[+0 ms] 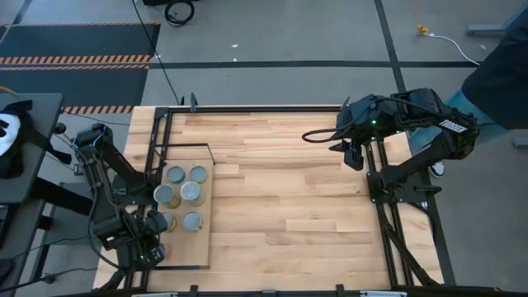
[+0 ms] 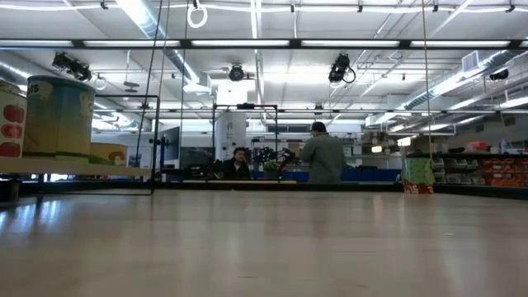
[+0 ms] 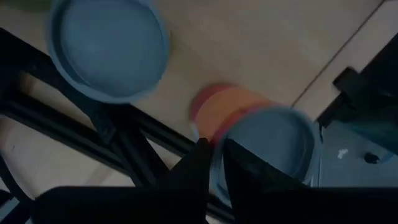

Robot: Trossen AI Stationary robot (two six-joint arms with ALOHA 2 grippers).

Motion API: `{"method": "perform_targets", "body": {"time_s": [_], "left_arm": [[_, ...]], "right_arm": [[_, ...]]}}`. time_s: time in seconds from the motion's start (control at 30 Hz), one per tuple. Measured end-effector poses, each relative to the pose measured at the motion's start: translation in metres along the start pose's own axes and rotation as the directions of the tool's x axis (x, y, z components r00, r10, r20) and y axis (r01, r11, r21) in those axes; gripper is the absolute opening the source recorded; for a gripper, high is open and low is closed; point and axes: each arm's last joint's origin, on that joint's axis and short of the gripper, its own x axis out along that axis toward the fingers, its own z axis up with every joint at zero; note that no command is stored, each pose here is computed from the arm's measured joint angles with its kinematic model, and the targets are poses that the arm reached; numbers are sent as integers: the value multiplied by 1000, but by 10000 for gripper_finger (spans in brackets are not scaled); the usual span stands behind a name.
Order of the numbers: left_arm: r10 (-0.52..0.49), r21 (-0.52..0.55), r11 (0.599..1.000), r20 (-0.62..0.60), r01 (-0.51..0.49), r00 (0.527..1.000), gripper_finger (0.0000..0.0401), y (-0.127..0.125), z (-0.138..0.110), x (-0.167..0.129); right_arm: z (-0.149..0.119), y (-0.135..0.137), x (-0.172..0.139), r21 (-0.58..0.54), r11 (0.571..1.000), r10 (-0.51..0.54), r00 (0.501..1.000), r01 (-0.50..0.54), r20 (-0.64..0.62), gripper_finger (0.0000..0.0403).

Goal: Pick and place cans onto a shelf
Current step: Put the canned mixed fruits on the shelf, then put the canned spaghetti sauce on the shelf

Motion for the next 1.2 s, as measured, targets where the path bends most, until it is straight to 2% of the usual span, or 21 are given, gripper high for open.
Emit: {"method": "perform_targets", "body": {"time_s": [0.3, 0.5, 0.77, 0.9, 0.97, 1.03, 1.1, 1.2], "left_arm": [[31, 1, 1000, 34, -31, 999, 56, 3, 2, 0], [29, 0, 1000, 34, -29, 999, 76, 3, 2, 0], [-34, -21, 999, 23, 34, 999, 139, 11, 4, -14], [-82, -30, 996, -50, 80, 995, 172, 19, 5, -27], [-139, -47, 990, -61, 136, 988, 181, 22, 6, -40], [-202, -64, 977, -12, 201, 979, 184, 24, 12, -53], [-274, -52, 958, 111, 281, 955, 182, 25, 19, -66], [-335, 28, 937, 363, 349, 870, 175, 29, 34, -81]], "right_arm": [[1, 0, 0, 0, 1000, 2, 1000, -2, 15, 155], [3, 0, 0, 16, 1000, -16, 999, 16, 29, 155], [7, -12, 13, 107, 979, -171, 985, 172, -19, 162], [16, -27, 30, 149, 939, -303, 950, 310, -71, 176], [20, -39, 42, 178, 909, -361, 925, 378, -120, 180], [24, -54, 54, 225, 875, -394, 901, 429, -183, 182], [28, -72, 68, 271, 839, -412, 875, 473, -253, 181], [30, -100, 86, 329, 800, -399, 854, 502, -333, 182]]}}
